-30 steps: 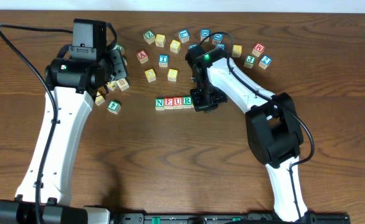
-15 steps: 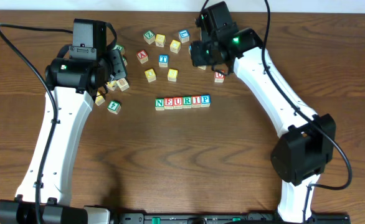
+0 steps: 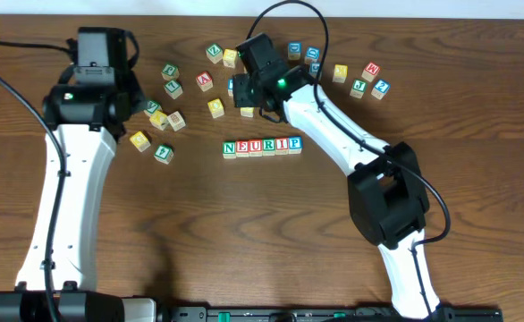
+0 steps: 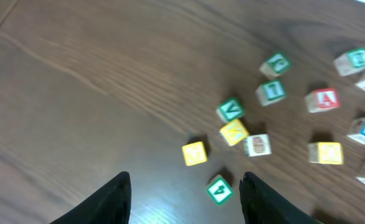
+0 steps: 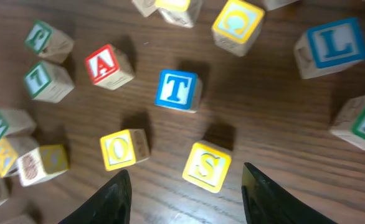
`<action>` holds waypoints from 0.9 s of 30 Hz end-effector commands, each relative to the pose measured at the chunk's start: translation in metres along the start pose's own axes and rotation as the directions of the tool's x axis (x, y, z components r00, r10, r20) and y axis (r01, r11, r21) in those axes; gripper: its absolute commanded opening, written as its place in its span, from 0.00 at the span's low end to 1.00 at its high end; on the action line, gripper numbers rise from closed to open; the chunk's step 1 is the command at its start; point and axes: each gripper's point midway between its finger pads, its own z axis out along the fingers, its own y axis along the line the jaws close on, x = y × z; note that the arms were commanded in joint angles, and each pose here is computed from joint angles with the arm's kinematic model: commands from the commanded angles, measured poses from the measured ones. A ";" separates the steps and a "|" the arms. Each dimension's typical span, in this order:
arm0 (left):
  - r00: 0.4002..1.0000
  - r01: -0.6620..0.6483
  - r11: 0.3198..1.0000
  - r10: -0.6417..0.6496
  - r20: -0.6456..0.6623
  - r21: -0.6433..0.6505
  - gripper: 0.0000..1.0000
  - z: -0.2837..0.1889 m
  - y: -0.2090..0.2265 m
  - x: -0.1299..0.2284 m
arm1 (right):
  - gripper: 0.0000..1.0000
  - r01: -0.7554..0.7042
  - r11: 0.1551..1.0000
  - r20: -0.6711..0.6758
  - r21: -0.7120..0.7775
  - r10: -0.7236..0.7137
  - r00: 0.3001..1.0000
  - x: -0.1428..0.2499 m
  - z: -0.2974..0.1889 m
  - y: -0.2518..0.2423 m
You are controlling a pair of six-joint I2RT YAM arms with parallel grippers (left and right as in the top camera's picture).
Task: Spell out NEURIPS
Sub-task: 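Raise the right gripper and move it toward the upper-left blocks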
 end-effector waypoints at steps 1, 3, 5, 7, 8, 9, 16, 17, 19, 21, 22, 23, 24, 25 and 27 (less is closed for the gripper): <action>1.000 0.000 0.999 0.000 0.009 -0.042 0.55 -0.004 0.015 -0.003 | 0.51 -0.017 0.995 0.042 0.094 0.013 0.999 0.000 0.007 -0.009; 1.000 -0.001 0.999 0.002 0.006 -0.043 0.55 -0.004 0.015 -0.002 | 0.50 -0.016 0.995 0.035 0.099 0.013 0.999 0.003 0.011 -0.010; 1.000 -0.002 0.999 0.003 0.003 -0.043 0.55 -0.004 0.015 -0.002 | 0.48 -0.015 0.994 0.026 0.108 0.013 1.000 0.007 0.016 -0.013; 1.000 -0.004 0.999 0.004 -0.002 -0.045 0.55 -0.004 0.016 0.000 | 0.48 -0.017 0.994 0.009 0.106 0.016 1.000 0.014 0.026 -0.014; 1.000 -0.005 0.999 0.004 -0.004 -0.045 0.55 -0.004 0.016 0.000 | 0.47 -0.016 0.995 0.003 0.098 0.016 1.000 0.016 0.031 -0.013; 1.000 -0.005 0.999 0.005 -0.005 -0.046 0.55 -0.004 0.016 0.000 | 0.47 -0.015 0.996 -0.001 0.090 0.016 1.000 0.018 0.033 -0.011; 1.000 -0.007 0.999 0.007 -0.011 -0.048 0.55 -0.004 0.016 0.002 | 0.47 -0.023 0.995 -0.001 0.099 0.024 1.000 0.023 0.045 -0.014; 1.000 -0.007 0.999 0.007 -0.011 -0.048 0.55 -0.004 0.016 0.002 | 0.47 -0.023 0.995 -0.004 0.100 0.024 1.000 0.025 0.048 -0.015; 1.000 -0.007 0.999 0.007 -0.011 -0.048 0.55 -0.004 0.016 0.002 | 0.47 -0.023 0.995 -0.015 0.097 0.024 1.000 0.028 0.052 -0.015; 1.000 -0.008 0.999 0.008 -0.014 -0.048 0.55 -0.004 0.017 0.002 | 0.47 -0.021 0.995 -0.024 0.102 0.024 0.999 0.032 0.056 -0.017; 1.000 -0.009 0.999 0.008 -0.014 -0.048 0.55 -0.004 0.017 0.003 | 0.47 -0.021 0.994 -0.027 0.104 0.024 0.999 0.034 0.058 -0.018; 1.000 -0.009 0.999 0.008 -0.015 -0.049 0.55 -0.004 0.017 0.003 | 0.47 -0.021 0.994 -0.030 0.106 0.024 0.999 0.035 0.059 -0.018; 1.000 -0.009 0.999 0.008 -0.015 -0.049 0.55 -0.004 0.017 0.003 | 0.47 -0.020 0.994 -0.030 0.106 0.024 0.999 0.035 0.059 -0.018; 1.000 -0.009 0.999 0.008 -0.014 -0.049 0.55 -0.004 0.017 0.003 | 0.47 -0.020 0.994 -0.031 0.106 0.023 0.999 0.035 0.059 -0.019; 1.000 -0.008 0.999 0.008 -0.014 -0.048 0.55 -0.004 0.017 0.003 | 0.47 -0.019 0.994 -0.032 0.106 0.023 0.999 0.035 0.059 -0.018</action>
